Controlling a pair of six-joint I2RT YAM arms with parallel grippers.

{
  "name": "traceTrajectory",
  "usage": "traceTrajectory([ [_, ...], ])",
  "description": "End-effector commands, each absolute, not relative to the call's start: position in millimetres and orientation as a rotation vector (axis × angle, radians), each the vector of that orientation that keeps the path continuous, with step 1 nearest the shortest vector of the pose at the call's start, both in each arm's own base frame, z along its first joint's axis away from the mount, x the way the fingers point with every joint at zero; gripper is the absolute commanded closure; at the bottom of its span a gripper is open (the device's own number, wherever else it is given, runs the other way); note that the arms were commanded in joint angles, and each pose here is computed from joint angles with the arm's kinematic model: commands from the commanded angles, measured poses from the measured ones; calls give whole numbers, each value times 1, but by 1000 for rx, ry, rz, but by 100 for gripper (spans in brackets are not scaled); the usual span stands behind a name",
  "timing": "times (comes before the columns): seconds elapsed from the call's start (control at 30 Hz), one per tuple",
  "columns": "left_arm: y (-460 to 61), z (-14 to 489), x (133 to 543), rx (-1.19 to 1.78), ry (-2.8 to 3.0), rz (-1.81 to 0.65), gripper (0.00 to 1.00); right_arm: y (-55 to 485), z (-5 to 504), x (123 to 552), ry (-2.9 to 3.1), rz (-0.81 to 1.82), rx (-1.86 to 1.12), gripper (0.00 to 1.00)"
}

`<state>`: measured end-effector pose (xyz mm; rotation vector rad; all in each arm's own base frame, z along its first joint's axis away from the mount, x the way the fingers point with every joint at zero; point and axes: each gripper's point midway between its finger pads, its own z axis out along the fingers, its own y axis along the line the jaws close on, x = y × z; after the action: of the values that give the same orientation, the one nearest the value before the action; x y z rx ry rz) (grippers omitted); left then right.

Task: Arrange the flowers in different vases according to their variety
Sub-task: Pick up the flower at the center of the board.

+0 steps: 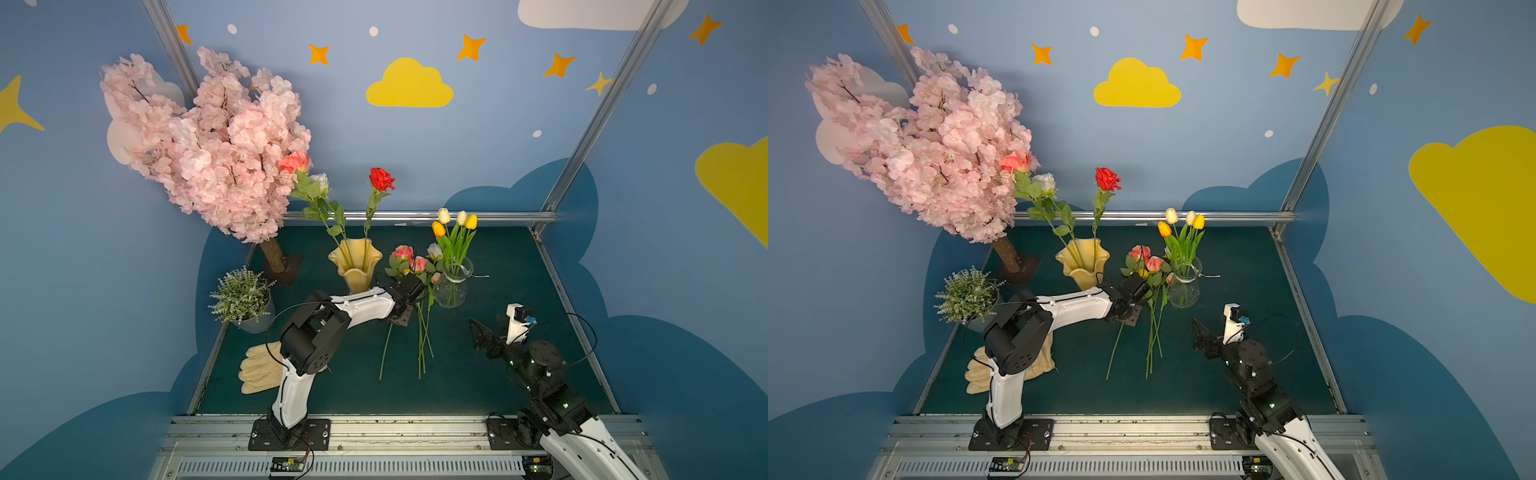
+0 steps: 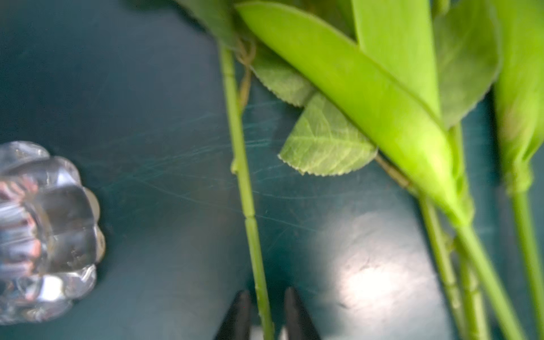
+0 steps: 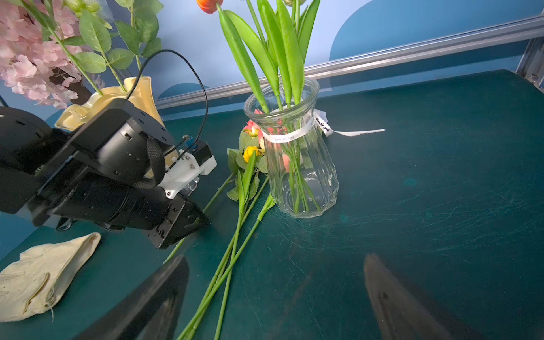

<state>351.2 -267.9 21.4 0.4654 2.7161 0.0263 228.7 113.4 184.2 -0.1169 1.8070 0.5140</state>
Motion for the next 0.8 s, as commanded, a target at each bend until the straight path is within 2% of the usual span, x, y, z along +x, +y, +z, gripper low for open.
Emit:
traceTrajectory([
  [0.0,-270,23,349,519,2790,-41,63,115,187,228,1785,525,-123,2],
  [0.13,-274,21,356,546,2819,-33,59,114,187,228,1782,526,-123,2],
  [0.43,-281,12,374,563,2853,-25,60,114,189,227,1777,526,-125,2],
  [0.63,-281,13,386,557,2830,10,70,115,187,227,1781,529,-126,2],
  [0.73,-278,24,393,544,2794,40,80,116,187,228,1782,531,-129,2],
  [0.77,-277,30,395,538,2780,45,87,116,187,227,1781,532,-129,2],
])
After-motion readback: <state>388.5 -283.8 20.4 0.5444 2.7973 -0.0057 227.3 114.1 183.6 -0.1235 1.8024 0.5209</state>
